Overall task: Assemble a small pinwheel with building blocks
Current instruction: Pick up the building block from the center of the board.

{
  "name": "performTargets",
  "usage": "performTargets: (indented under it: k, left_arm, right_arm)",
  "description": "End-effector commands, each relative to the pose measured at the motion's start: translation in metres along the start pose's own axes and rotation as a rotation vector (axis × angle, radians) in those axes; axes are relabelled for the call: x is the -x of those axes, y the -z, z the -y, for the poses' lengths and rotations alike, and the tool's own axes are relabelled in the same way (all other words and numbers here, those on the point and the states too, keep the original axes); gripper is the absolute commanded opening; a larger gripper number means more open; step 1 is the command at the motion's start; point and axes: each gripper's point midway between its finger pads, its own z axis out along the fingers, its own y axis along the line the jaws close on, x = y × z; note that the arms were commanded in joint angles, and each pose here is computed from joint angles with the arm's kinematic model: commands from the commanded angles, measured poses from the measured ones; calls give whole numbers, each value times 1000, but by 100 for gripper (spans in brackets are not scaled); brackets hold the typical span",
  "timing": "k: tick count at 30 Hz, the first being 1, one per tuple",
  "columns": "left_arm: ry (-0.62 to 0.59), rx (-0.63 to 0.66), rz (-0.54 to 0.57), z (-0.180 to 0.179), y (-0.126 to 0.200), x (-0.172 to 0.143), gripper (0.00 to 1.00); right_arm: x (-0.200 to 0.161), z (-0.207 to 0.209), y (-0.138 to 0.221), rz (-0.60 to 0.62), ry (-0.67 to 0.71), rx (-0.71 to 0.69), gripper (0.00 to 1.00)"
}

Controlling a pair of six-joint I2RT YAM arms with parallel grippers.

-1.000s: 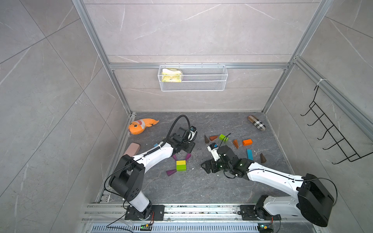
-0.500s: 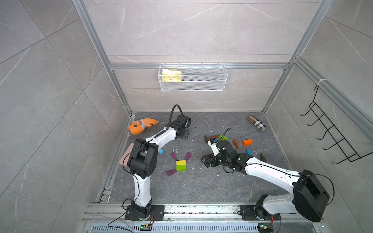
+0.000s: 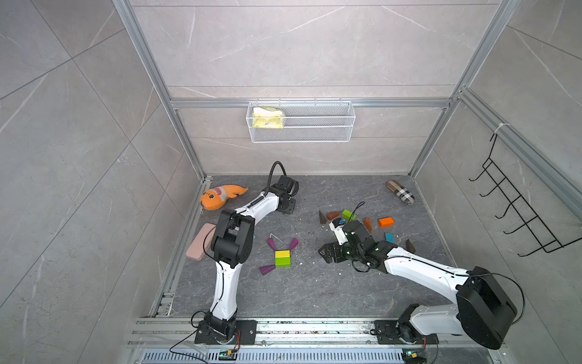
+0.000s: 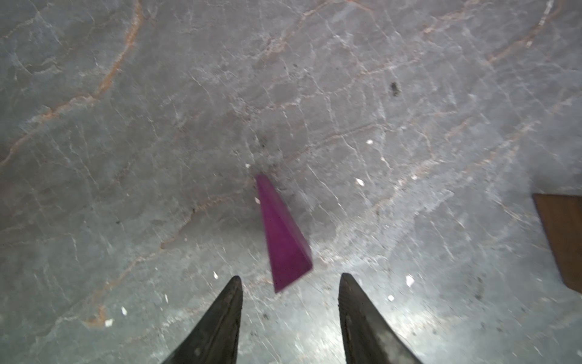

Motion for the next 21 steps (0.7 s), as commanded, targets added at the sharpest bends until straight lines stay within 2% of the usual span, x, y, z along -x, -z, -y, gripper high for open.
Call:
performTargets:
  k: [1,15,21]
  left_arm:
    - [-23,-20,-15,0,-2,3,49]
    - [-15,-43,-45,5,-21,3,45]
    - [-14,-45,-58,6,-26,-1,39]
  right_arm:
    - [0,0,1,1,8,11,90]
    - [2,3,3,-9,4,4,90]
    - [1,6,1,-13,1,1,90]
